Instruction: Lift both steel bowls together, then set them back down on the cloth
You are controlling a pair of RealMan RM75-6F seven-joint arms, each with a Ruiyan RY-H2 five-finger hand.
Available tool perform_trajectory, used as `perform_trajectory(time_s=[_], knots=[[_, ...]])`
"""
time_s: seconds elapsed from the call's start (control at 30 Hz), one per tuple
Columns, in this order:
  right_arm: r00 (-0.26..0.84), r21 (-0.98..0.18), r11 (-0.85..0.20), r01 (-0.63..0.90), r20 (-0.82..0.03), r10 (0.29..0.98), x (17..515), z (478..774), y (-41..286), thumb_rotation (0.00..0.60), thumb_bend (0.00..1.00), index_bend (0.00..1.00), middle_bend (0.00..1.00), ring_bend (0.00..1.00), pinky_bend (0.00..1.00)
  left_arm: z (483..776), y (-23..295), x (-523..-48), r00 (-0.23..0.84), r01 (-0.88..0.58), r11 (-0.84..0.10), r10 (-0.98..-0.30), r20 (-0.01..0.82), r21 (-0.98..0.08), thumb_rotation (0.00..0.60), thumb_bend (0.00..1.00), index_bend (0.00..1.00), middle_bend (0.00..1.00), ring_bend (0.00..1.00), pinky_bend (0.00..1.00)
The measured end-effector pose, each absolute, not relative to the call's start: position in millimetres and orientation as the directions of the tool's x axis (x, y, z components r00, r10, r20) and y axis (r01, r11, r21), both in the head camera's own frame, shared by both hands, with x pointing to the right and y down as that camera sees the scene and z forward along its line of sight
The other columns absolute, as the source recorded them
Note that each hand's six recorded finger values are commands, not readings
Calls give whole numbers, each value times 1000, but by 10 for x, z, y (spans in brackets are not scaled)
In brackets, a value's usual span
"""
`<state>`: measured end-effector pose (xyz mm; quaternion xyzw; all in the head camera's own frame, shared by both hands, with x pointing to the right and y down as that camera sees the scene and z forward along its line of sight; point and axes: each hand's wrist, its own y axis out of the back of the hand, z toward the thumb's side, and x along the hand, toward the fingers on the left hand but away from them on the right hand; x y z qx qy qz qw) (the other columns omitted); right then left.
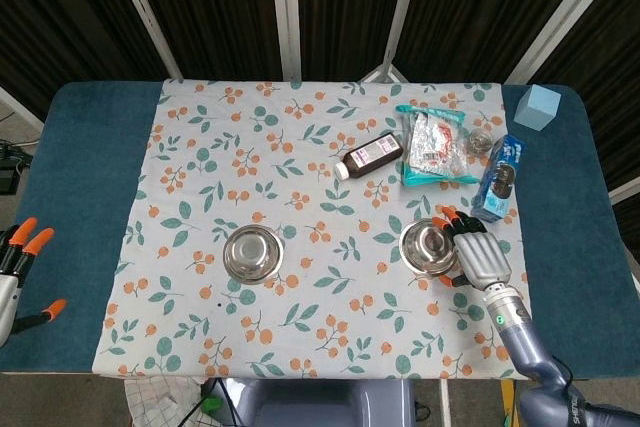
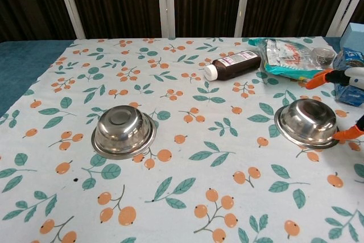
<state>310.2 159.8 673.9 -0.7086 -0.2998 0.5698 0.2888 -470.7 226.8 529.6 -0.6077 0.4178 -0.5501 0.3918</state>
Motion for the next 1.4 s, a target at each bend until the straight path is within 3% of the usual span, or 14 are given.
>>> perform_trajectory(time_s=[0.37,0.53,0.93,1.1,1.4], knots=[[165,-701,-708,85,-691,704,2916,6990,1553,600,102,150,36,80,120,5299,2264,-4717,35,-70,-342,-940,340,-937,600,97,140,0,0,63],[157,-691,-720,68,-705,691,2898,7071,1532,600,102,164,39,131,120,5303,2260,-4721,28,-66,-339,-941,338,-939,600,97,140,0,0,63],[159,-700,-711,71,-695,701,2877,7084,1478,600,103,291,225,335,154,5322,2254,-4703,23,-56,-334,-942,334,-941,600,98,139,0,0,83],[164,-706,-705,70,-689,706,2871,7076,1477,600,102,291,229,354,193,5361,2254,-4613,63,-43,-343,-938,340,-938,600,98,138,9,18,196],[181,-704,-705,81,-685,705,2854,7058,1480,600,102,291,229,373,197,5546,2172,-4251,170,-5,-405,-901,399,-914,600,94,138,29,27,209]])
